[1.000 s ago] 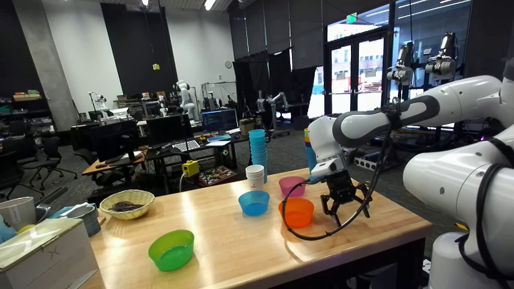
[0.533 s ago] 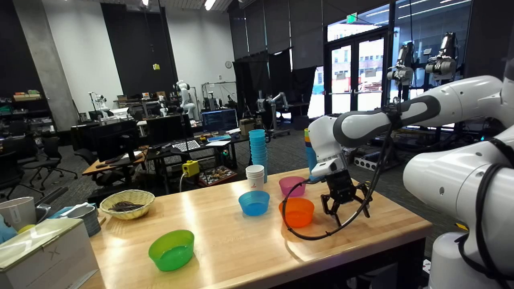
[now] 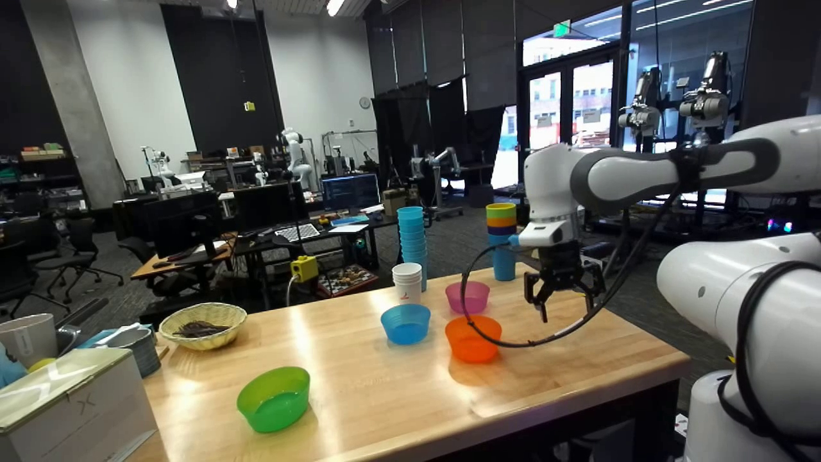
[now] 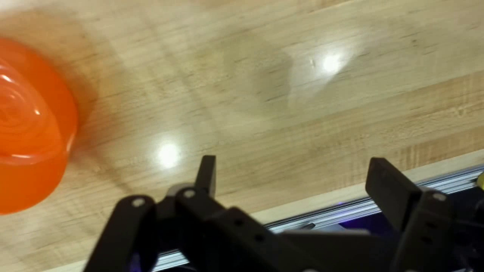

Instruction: Put the purple bowl inside the orange bowl

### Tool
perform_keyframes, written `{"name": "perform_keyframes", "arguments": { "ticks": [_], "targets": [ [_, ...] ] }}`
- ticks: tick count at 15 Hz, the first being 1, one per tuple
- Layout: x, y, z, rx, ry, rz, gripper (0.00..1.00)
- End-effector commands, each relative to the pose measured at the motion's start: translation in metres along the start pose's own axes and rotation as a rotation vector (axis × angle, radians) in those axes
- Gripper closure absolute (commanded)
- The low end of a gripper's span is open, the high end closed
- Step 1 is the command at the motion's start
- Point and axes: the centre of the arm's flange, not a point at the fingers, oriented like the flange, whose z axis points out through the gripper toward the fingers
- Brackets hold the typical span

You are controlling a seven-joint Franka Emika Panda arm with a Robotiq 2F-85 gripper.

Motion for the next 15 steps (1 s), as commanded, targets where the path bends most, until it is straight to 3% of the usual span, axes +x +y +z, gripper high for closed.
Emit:
{"name": "perform_keyframes", "arguments": {
  "ticks": [1, 8, 15],
  "targets": [
    [0.009, -0.037, -0.031, -0.117, -0.161, 0.019, 0.00],
    [-0.038, -0.057, -0.071, -0.298, -0.372, 0.253, 0.00],
    [-0.057, -0.058, -0.094, -0.436, -0.569, 0.512, 0.00]
  ]
}}
